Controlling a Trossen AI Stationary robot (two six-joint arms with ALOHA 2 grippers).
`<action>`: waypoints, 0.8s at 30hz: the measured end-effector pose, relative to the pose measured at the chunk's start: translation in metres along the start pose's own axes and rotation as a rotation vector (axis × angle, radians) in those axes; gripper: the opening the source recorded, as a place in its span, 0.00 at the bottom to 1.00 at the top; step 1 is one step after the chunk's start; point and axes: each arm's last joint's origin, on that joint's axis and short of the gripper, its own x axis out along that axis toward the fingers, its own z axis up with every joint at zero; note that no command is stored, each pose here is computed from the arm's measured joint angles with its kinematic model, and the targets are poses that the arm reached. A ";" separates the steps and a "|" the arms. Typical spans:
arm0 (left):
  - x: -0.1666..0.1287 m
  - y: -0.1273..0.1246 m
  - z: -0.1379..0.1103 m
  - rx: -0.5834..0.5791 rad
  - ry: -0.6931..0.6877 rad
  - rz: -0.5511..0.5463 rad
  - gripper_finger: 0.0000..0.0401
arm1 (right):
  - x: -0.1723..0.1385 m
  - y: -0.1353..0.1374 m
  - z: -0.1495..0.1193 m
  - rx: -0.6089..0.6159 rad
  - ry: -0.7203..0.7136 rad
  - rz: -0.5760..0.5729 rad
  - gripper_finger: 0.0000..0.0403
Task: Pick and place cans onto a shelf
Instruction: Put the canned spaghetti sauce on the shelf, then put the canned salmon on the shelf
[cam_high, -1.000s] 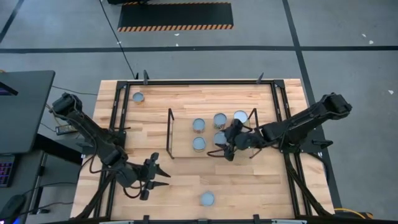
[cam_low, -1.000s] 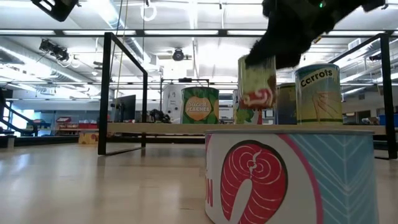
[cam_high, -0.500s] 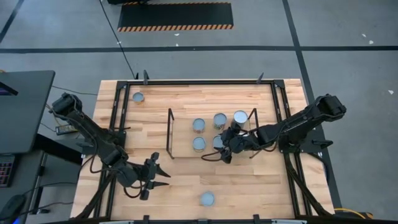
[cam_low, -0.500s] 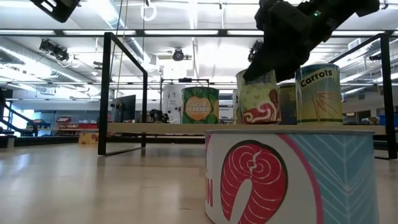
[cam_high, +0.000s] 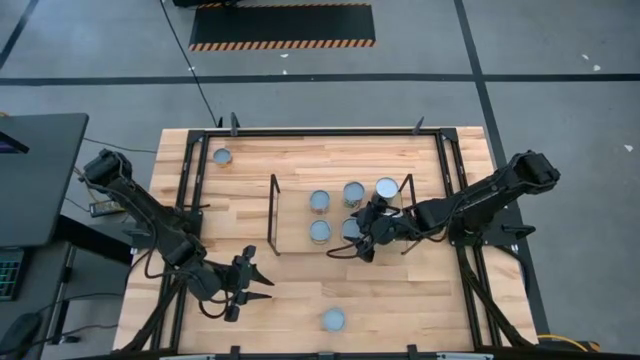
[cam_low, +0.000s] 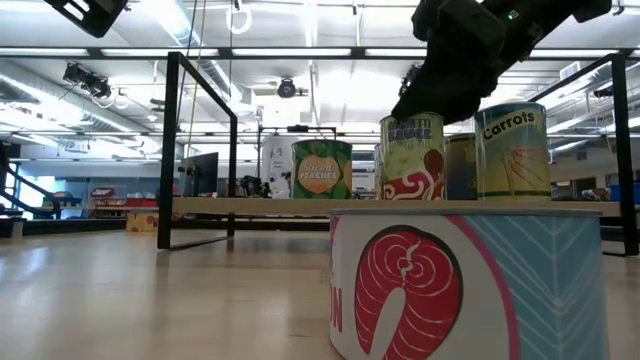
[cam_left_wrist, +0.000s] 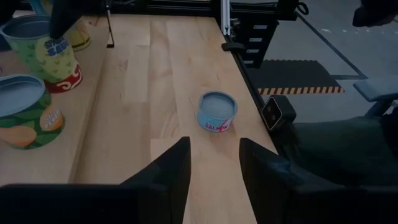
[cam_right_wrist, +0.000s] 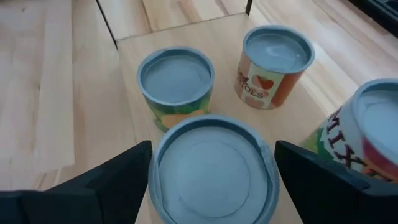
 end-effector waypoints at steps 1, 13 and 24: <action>0.000 0.000 0.000 0.000 0.000 0.000 0.35 | -0.002 -0.001 0.001 -0.003 -0.002 0.001 0.86; 0.000 0.000 0.000 0.000 0.000 -0.001 0.35 | -0.039 -0.005 0.025 -0.046 -0.057 0.036 0.86; -0.010 -0.003 0.014 -0.021 -0.046 -0.044 0.35 | -0.054 0.066 0.046 -0.245 -0.110 0.194 0.86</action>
